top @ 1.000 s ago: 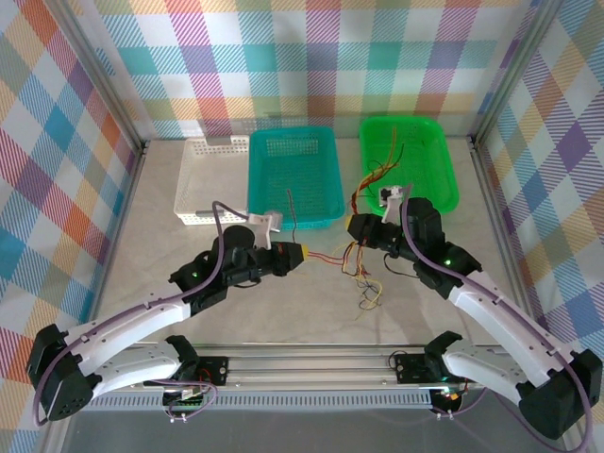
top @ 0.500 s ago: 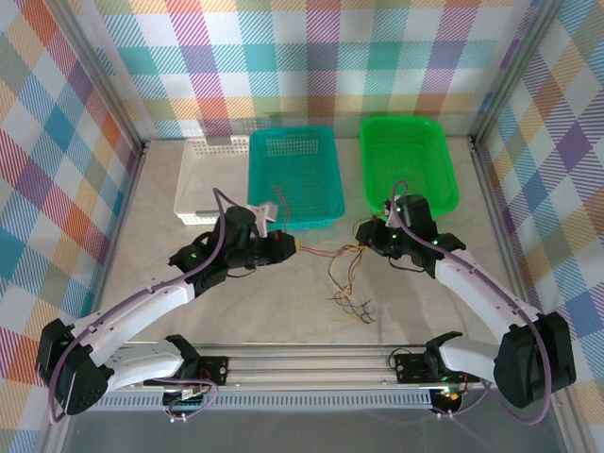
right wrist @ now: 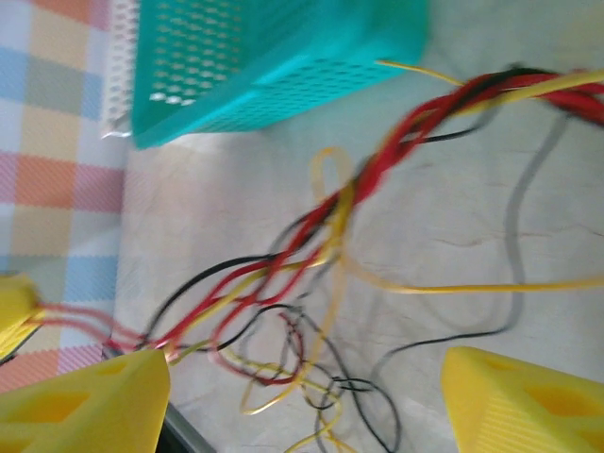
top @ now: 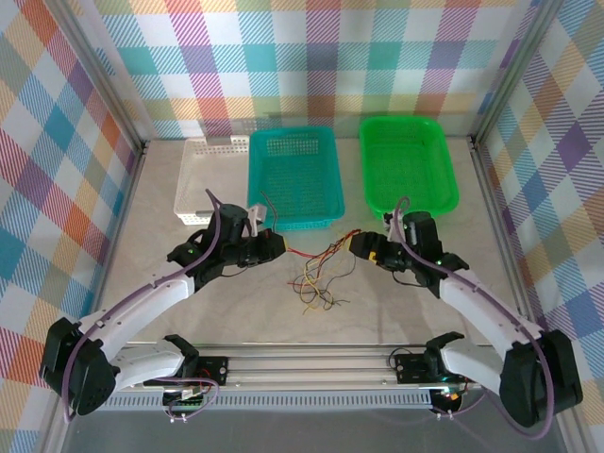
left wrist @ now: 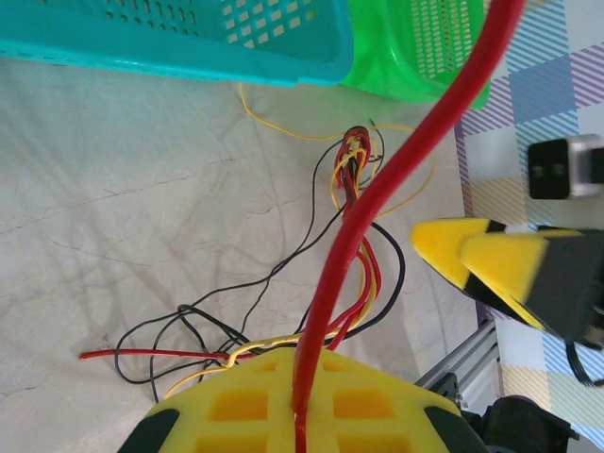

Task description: Untangle the cables

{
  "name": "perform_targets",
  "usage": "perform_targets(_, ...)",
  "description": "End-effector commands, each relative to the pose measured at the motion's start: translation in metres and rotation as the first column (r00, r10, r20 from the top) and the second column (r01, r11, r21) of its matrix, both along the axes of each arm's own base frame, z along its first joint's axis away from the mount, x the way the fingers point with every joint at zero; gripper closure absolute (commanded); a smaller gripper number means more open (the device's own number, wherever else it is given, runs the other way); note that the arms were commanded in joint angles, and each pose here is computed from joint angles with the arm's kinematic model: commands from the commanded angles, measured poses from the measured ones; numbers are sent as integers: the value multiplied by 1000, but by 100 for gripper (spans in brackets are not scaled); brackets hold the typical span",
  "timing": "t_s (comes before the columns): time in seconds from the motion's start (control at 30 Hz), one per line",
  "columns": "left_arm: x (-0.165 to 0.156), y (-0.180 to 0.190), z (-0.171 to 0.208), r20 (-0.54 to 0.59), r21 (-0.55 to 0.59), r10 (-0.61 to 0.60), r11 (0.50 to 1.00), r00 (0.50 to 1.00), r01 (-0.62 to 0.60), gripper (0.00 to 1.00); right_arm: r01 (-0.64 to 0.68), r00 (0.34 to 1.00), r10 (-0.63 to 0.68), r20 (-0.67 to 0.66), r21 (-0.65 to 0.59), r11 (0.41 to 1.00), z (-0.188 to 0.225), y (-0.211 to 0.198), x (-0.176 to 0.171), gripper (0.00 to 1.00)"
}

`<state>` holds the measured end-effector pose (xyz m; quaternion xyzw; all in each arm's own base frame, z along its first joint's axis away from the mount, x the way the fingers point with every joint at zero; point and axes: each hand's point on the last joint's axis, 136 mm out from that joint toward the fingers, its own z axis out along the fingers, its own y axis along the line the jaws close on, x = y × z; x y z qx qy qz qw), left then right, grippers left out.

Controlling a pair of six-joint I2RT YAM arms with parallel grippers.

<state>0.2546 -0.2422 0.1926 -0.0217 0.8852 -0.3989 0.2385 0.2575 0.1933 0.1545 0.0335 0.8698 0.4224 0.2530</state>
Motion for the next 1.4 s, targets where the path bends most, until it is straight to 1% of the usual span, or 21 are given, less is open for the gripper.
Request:
perform_targets(0.0,5,-7,21,41,-55,-8,998,999,10,100,10,986,-19,168,56,998,30,1,-1,21)
perform_targets(0.03,6,-7,23,45,-58,-5,998,999,8,100,25,983,-38,180,73,997,31,-1,-4,22)
perform_targets(0.1,7,-6,27,49,-65,7,998,999,-4,100,20,984,-34,176,80,997,26,2,-10,24)
perform_targets(0.27,8,-9,38,55,-114,30,993,998,-23,100,-58,989,54,137,31,998,-3,32,-23,27)
perform_targets(0.37,8,-12,42,58,-125,28,992,998,-20,100,-126,974,117,196,33,992,-2,61,-29,27)
perform_targets(0.47,6,-16,42,55,-130,23,991,998,-16,100,-150,961,142,238,18,989,-1,80,-31,28)
perform_targets(0.57,5,-15,42,58,-131,26,991,998,-18,100,-118,967,119,227,-16,993,-10,84,-23,32)
perform_targets(0.7,3,-14,44,62,-137,30,990,998,-21,100,-60,974,70,215,-54,997,-24,81,-12,43)
perform_targets(0.83,2,-13,46,67,-143,37,989,997,-27,100,-21,972,39,233,-78,997,-31,82,-5,48)
perform_targets(0.93,1,-14,48,66,-156,37,987,997,-26,100,2,965,19,262,-80,997,-30,84,-2,52)
perform_targets(1.03,-1,-17,48,64,-172,34,985,997,-23,100,17,945,-7,327,-29,999,-21,89,-1,54)
perform_targets(1.07,-1,-17,48,61,-175,35,984,998,-24,100,17,941,-8,340,-21,1000,-20,91,-1,57)
perform_targets(1.1,-2,-17,49,63,-179,34,984,997,-22,100,15,938,-5,347,-26,1000,-19,93,-1,62)
perform_targets(1.17,-3,-15,54,75,-180,39,983,996,-25,100,24,936,-2,351,-58,998,-21,91,-2,77)
perform_targets(1.23,-6,-8,62,100,-165,45,986,994,-29,100,35,939,-3,345,-85,996,-26,85,-4,88)
perform_targets(1.27,-8,-4,67,116,-153,49,988,992,-31,100,47,940,-8,340,-105,993,-29,79,-6,96)
perform_targets(1.3,-10,3,73,135,-136,54,990,989,-36,100,64,941,-18,339,-124,990,-31,71,-8,100)
perform_targets(1.33,-10,8,81,162,-126,64,991,985,-44,100,84,942,-31,333,-145,986,-35,63,-10,100)
perform_targets(1.37,-14,20,79,157,-85,75,994,985,-62,100,107,946,-45,321,-177,978,-40,53,-12,100)
